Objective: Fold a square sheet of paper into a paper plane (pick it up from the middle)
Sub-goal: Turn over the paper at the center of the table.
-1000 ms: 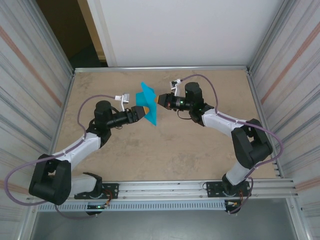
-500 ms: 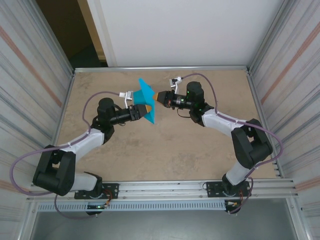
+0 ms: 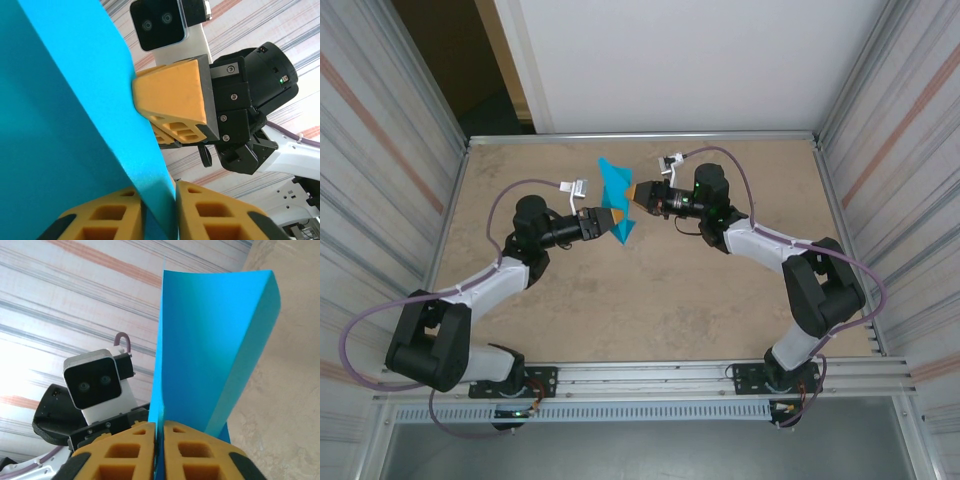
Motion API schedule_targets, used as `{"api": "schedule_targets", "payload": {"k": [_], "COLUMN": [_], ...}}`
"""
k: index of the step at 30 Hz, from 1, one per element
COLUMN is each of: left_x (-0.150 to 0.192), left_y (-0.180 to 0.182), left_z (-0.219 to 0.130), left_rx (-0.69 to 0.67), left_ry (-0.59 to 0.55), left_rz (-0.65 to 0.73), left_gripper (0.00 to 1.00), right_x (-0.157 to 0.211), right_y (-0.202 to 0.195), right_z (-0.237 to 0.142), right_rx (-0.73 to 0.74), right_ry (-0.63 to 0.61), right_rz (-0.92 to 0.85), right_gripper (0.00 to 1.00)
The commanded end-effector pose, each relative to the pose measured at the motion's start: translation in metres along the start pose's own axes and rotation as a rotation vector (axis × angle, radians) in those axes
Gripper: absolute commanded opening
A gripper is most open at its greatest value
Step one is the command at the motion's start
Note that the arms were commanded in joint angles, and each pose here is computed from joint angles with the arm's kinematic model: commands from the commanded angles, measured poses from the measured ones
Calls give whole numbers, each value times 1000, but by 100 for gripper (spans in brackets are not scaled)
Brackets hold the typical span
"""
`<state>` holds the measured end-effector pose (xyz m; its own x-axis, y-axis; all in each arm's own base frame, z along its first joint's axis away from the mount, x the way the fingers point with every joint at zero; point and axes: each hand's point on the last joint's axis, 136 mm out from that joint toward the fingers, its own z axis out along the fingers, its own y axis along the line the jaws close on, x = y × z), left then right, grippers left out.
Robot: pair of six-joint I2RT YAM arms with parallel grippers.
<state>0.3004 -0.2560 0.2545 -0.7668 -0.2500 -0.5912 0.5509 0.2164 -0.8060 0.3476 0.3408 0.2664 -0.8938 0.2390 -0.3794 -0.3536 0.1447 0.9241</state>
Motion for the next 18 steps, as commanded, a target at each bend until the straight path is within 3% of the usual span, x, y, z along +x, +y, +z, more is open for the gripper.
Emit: {"api": "schedule_targets", "payload": {"k": [1, 8, 14, 18], "left_x": [-6, -2, 6, 10], "left_y": [-8, 4, 23, 45], "left_z": [2, 2, 0, -5], "left_rx": [32, -19, -133, -284], "left_ry": [-15, -4, 42, 95], "left_rz": [37, 43, 64, 87], "left_gripper": [17, 9, 8, 8], "right_x": [1, -7, -15, -18], "right_y": [20, 0, -23, -35], "right_z": [-7, -26, -66, -93], "right_rx": [-43, 89, 302, 457], "right_ry": [2, -51, -157, -218], "right_rz": [-29, -21, -65, -112], "right_gripper": [19, 50, 60, 63]}}
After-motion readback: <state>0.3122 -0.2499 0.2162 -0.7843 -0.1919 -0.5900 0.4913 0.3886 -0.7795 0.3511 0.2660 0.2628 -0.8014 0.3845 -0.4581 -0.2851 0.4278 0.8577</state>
